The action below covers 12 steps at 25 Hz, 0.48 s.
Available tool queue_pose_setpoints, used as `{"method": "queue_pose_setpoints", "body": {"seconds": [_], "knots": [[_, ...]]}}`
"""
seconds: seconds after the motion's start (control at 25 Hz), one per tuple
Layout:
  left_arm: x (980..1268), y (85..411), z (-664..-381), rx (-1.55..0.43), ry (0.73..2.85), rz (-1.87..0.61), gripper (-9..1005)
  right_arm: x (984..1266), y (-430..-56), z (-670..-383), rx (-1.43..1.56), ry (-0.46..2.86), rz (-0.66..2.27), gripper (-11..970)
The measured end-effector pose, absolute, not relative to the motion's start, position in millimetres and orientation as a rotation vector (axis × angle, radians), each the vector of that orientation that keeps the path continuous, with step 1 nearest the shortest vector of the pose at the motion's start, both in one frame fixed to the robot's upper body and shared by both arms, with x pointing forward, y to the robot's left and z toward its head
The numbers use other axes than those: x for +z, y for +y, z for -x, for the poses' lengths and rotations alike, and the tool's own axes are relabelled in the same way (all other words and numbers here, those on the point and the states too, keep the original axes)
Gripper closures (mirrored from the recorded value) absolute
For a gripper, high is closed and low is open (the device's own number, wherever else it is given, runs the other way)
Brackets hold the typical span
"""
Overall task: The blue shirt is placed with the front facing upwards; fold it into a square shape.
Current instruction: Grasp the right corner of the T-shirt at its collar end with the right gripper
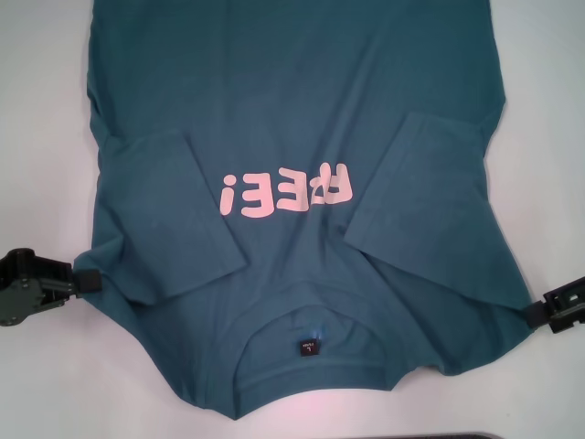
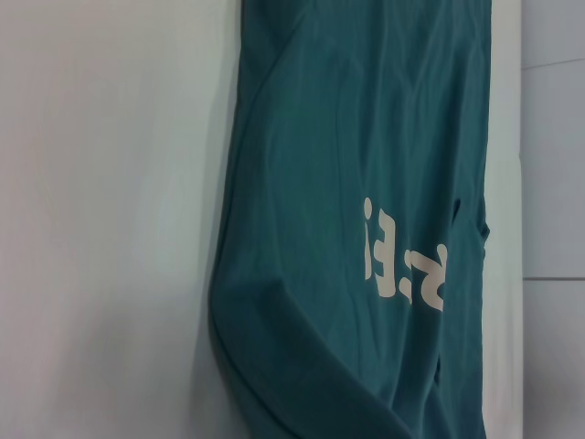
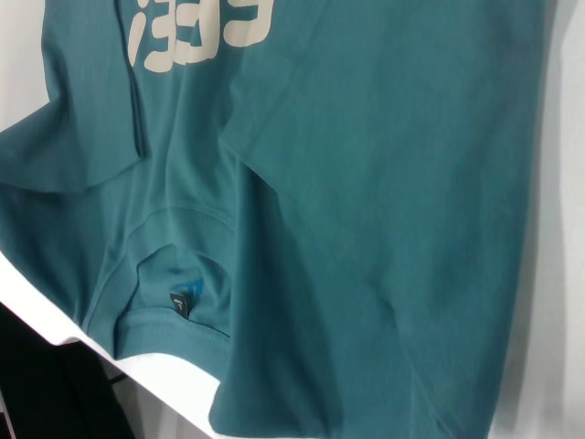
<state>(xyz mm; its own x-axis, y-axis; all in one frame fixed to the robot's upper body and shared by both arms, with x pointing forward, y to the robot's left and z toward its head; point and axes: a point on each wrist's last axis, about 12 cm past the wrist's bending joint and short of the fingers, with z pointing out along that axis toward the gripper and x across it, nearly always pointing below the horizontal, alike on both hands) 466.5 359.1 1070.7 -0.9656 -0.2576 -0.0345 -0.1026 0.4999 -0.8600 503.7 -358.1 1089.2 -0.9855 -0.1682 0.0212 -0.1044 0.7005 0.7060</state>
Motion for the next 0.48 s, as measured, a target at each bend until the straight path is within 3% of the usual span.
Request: {"method": "queue_pose_setpoints", "body": {"seconds": [0.48], "knots": [[1071, 359, -466, -1.462, 2.583, 0.312, 969, 1077, -343, -507, -1.159, -2.828, -0.227, 260]]}}
